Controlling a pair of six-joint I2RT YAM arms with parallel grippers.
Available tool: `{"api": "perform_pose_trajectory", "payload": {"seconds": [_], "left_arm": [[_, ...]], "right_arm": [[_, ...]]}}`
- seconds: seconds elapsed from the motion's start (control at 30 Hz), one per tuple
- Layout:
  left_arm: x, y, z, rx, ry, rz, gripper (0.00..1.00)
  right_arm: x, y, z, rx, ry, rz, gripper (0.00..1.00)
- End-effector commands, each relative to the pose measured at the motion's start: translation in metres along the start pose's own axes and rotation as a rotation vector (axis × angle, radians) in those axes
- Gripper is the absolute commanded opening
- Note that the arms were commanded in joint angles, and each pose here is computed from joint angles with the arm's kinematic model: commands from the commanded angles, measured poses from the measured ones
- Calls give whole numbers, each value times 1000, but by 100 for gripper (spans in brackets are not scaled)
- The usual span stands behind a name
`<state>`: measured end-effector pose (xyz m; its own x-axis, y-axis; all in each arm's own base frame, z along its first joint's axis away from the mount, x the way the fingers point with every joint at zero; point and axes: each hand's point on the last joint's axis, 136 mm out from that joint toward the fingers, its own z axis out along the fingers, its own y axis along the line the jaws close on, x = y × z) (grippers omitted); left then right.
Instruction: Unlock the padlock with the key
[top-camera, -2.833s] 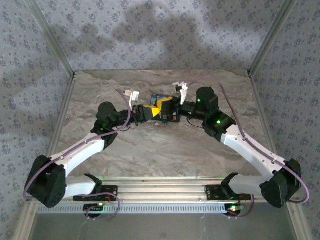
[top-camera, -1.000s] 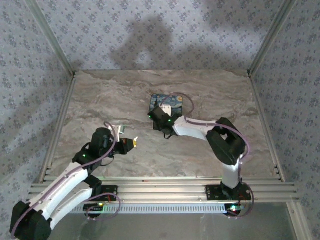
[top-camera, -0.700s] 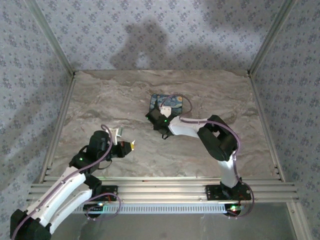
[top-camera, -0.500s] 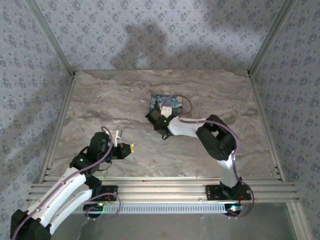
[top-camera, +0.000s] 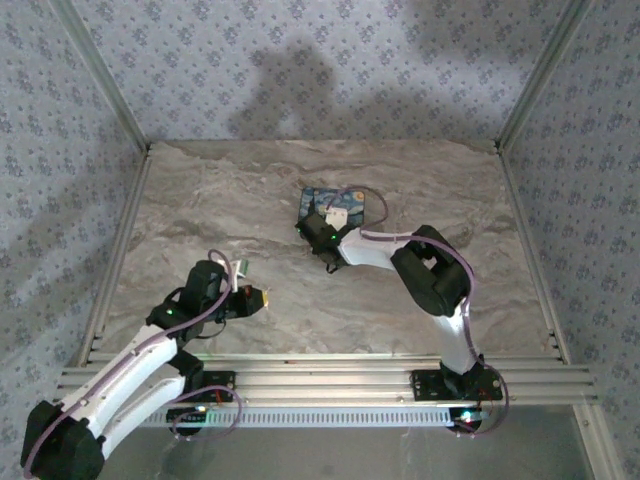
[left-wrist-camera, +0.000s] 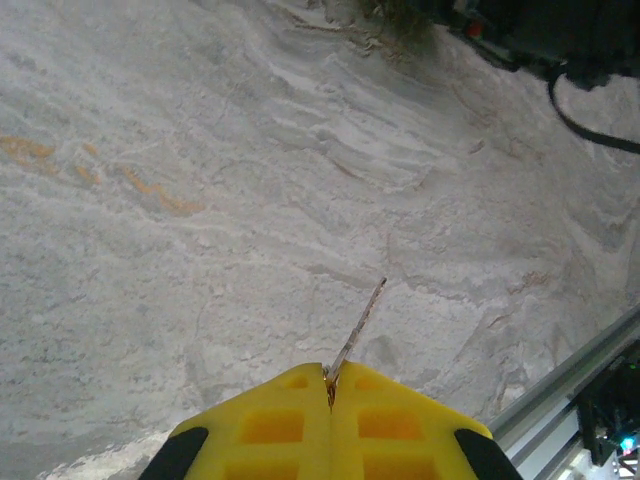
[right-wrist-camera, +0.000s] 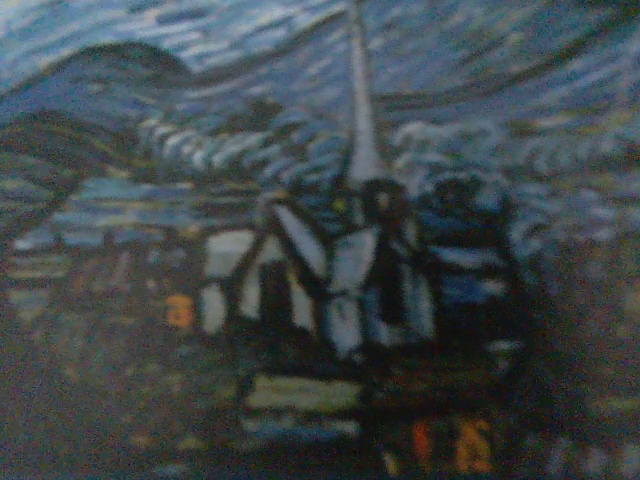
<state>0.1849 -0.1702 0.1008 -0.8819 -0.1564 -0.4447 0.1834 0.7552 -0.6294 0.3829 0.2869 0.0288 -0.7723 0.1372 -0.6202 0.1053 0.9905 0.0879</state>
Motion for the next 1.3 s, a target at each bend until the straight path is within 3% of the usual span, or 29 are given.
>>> {"api": "perform_pose_trajectory", "payload": {"seconds": [0.0,0.33,0.8,1.27], "left_arm": [[-12,-19,-11,53,-21,45,0],[-7,-20,-25,58,-52,61,0],[-16,-32,-24,115,-101,122,0],[-30,-52,-1,230,-149,178,0]], "right_arm": [[-4,8,4,-25,2,-26,37],[-9,22,-17,-119,52,-76,14],[15,38,-78,-336,285,-31,8],[37,39,-102,-550,461,111,0]]}}
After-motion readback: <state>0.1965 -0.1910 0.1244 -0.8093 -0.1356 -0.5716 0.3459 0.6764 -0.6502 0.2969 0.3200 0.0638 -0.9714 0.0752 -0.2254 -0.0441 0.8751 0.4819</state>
